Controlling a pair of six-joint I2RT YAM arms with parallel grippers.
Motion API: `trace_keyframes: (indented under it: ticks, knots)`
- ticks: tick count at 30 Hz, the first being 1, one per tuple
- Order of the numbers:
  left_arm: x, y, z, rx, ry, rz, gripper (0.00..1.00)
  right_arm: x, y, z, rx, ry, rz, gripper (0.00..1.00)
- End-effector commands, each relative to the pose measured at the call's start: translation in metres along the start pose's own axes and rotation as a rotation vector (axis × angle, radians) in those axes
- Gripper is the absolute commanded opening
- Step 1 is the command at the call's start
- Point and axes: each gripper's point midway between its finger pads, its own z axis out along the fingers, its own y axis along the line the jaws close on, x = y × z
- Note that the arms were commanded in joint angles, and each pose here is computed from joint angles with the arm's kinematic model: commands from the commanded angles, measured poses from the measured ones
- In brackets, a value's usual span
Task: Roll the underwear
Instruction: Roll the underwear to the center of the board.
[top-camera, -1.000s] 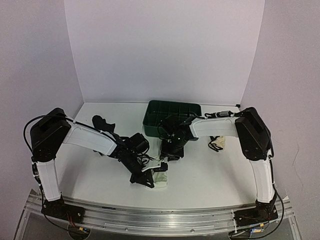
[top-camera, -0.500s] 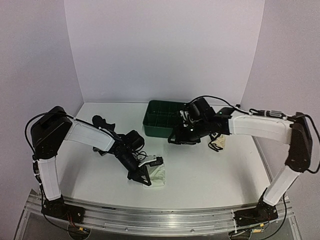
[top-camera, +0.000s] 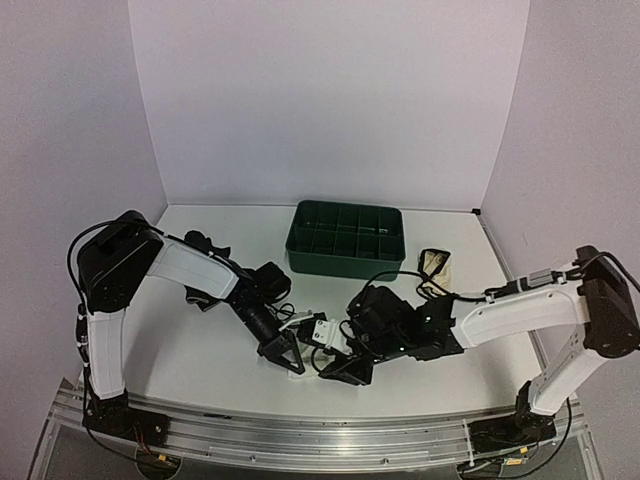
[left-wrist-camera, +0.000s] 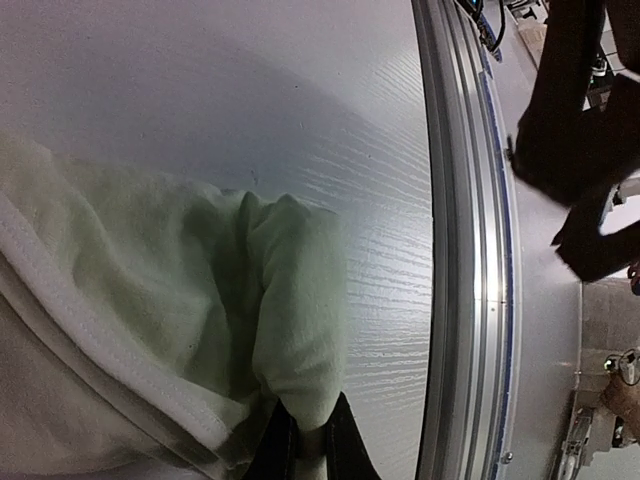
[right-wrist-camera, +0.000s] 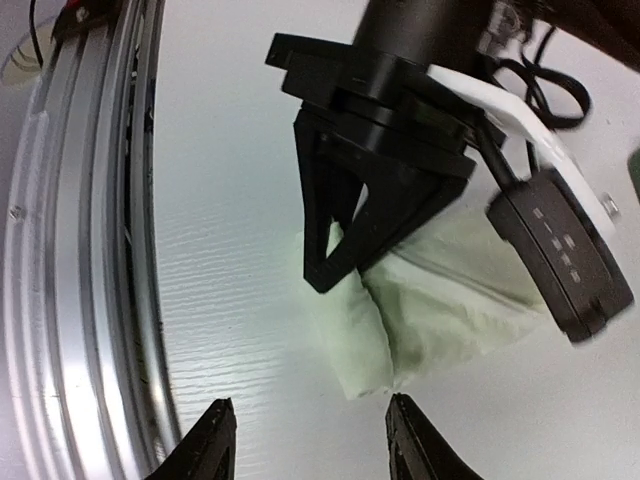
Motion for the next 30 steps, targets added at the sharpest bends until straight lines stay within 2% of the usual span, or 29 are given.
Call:
trace_keyframes:
  ticks: [1, 11, 14, 16, 18, 19, 20, 23, 24, 26, 30]
  knots:
    - [0.002, 0.003, 0.000, 0.038, 0.016, -0.072, 0.00, -0.022, -0.012, 0.028, 0.065, -0.016, -0.277, 0.48]
    - [0.002, 0.009, 0.001, 0.047, 0.024, -0.082, 0.00, 0.017, -0.024, 0.075, 0.107, 0.138, -0.311, 0.43]
    - [0.002, 0.010, 0.002, 0.051, 0.026, -0.088, 0.00, 0.021, -0.022, 0.082, 0.091, 0.148, -0.272, 0.32]
    - [0.001, 0.010, 0.001, 0.049, 0.024, -0.089, 0.00, 0.022, -0.023, 0.083, 0.099, 0.150, -0.242, 0.16]
    - [-0.001, 0.011, -0.001, 0.043, 0.021, -0.087, 0.01, 0.021, -0.023, 0.081, 0.104, 0.146, -0.208, 0.05]
    - [-0.002, 0.012, -0.002, 0.037, 0.019, -0.087, 0.03, 0.021, -0.022, 0.080, 0.101, 0.144, -0.190, 0.01]
    - [-0.004, 0.013, -0.005, 0.027, 0.014, -0.089, 0.10, 0.025, -0.020, 0.079, 0.091, 0.154, -0.166, 0.00]
    - [-0.016, 0.017, -0.024, -0.024, -0.030, -0.062, 0.42, 0.032, -0.012, 0.076, 0.045, 0.166, -0.077, 0.00]
    - [-0.019, 0.017, -0.033, -0.047, -0.053, -0.037, 0.47, 0.034, -0.010, 0.076, 0.025, 0.168, -0.030, 0.00]
    - [-0.026, 0.014, -0.051, -0.098, -0.096, 0.037, 0.51, 0.039, -0.001, 0.078, -0.070, 0.177, 0.097, 0.00]
    - [-0.027, 0.002, -0.070, -0.178, -0.110, 0.201, 0.54, 0.057, 0.004, 0.088, -0.197, 0.257, 0.333, 0.00]
